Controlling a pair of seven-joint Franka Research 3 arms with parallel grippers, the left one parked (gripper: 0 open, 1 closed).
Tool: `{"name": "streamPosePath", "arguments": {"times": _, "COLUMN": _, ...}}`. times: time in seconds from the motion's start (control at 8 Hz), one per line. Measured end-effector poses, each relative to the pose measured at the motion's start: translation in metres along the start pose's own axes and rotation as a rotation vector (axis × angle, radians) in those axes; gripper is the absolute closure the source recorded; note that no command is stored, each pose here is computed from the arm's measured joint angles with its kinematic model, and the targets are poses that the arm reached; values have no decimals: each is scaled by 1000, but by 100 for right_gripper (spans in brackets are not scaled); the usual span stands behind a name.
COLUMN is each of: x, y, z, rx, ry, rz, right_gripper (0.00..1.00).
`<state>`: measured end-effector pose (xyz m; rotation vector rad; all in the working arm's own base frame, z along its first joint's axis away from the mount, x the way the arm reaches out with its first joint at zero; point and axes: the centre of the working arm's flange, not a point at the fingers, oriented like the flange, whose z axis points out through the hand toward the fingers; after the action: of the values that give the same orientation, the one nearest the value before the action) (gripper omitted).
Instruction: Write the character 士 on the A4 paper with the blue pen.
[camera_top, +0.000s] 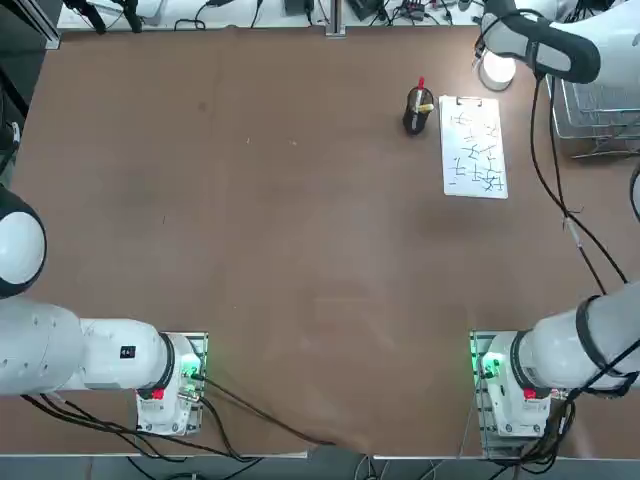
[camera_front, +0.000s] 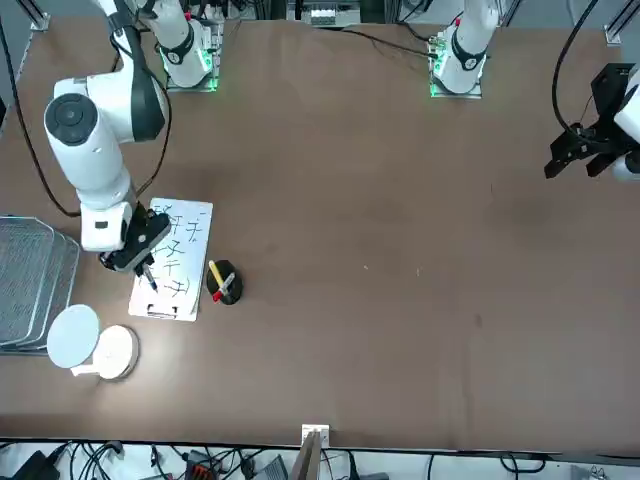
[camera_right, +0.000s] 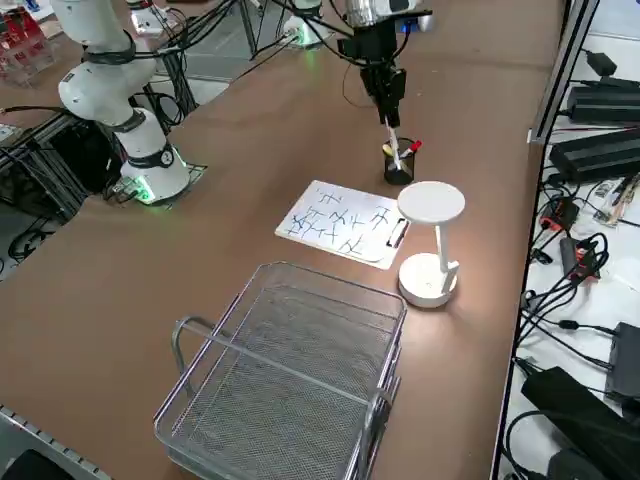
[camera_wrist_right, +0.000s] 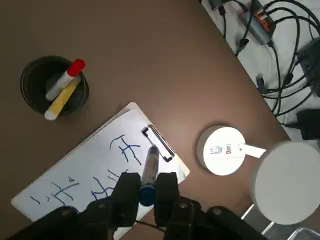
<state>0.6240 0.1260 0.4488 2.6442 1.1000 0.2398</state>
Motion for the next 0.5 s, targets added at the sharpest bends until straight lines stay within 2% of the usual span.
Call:
{"name": "streamPosePath", "arguments": {"times": 0.25, "x": 12, "y": -9, "z": -11, "rx": 10, "ry": 15, "rz": 182, "right_gripper": 81}}
{"name": "streamPosePath", "arguments": {"times": 0.5, "x": 28, "y": -33, "z": -17, "rx": 84, "ry": 35, "rz": 402, "right_gripper": 81}}
